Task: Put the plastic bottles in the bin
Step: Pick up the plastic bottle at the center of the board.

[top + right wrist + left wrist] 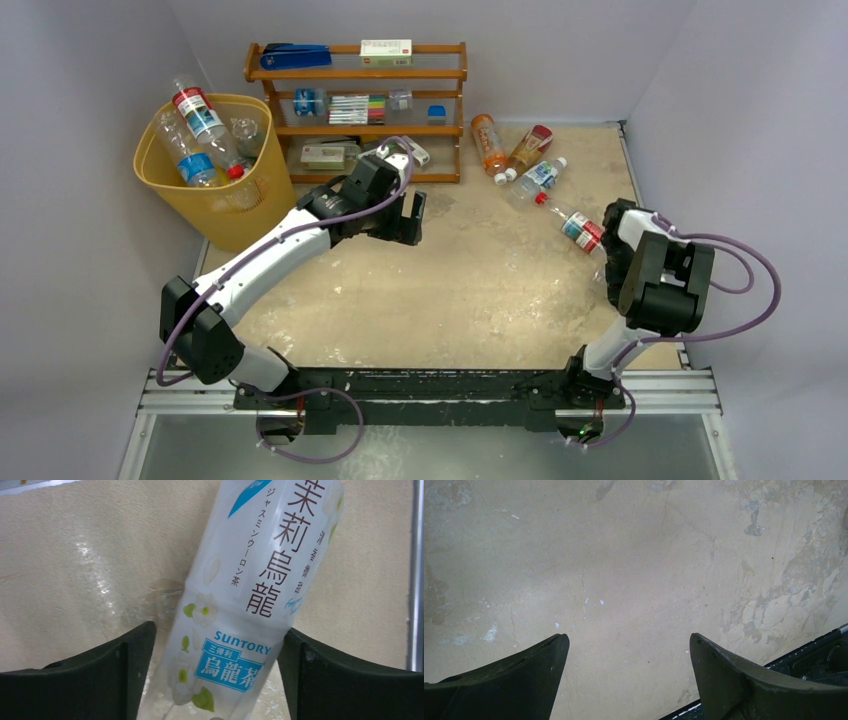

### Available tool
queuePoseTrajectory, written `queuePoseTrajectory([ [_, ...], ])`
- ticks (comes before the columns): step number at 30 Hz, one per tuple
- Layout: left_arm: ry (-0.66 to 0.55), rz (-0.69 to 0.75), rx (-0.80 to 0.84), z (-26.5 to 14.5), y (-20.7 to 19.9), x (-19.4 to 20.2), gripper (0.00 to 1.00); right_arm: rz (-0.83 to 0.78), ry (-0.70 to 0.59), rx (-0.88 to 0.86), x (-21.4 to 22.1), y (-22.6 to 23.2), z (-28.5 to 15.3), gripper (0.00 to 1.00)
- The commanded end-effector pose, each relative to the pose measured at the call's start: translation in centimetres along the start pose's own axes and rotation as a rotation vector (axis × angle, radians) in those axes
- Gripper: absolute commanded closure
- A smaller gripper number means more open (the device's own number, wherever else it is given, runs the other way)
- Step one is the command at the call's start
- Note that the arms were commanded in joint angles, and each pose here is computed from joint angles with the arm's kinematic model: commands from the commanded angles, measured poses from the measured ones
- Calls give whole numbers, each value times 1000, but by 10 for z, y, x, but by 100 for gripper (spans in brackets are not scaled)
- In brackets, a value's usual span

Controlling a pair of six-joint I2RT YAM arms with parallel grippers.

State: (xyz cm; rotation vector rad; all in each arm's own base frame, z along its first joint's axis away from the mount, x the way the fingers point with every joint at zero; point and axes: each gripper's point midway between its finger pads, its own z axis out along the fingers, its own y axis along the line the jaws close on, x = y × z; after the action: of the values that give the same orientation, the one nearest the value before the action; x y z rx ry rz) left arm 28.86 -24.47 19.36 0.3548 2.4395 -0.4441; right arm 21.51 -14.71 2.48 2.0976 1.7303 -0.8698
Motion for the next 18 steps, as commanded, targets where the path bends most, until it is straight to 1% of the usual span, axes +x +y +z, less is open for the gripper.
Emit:
queuePoseTrajectory([
  [1,-67,31,12,-10,-7,-21,9,-44,19,-3,6,-9,3,21],
  [4,-68,28,13,-10,-8,-21,9,-56,41,-34,10,-9,2,39],
  [6,-70,26,18,-10,-10,-20,9,-66,50,-48,12,-9,1,45],
  [9,-74,24,23,-11,-12,-19,9,-81,64,-68,16,-11,-4,51],
  [12,-75,21,26,-10,-13,-17,9,-98,67,-104,20,-12,-15,55],
  [18,-87,18,44,-14,-17,-19,9,-162,63,-223,37,-13,-60,57],
])
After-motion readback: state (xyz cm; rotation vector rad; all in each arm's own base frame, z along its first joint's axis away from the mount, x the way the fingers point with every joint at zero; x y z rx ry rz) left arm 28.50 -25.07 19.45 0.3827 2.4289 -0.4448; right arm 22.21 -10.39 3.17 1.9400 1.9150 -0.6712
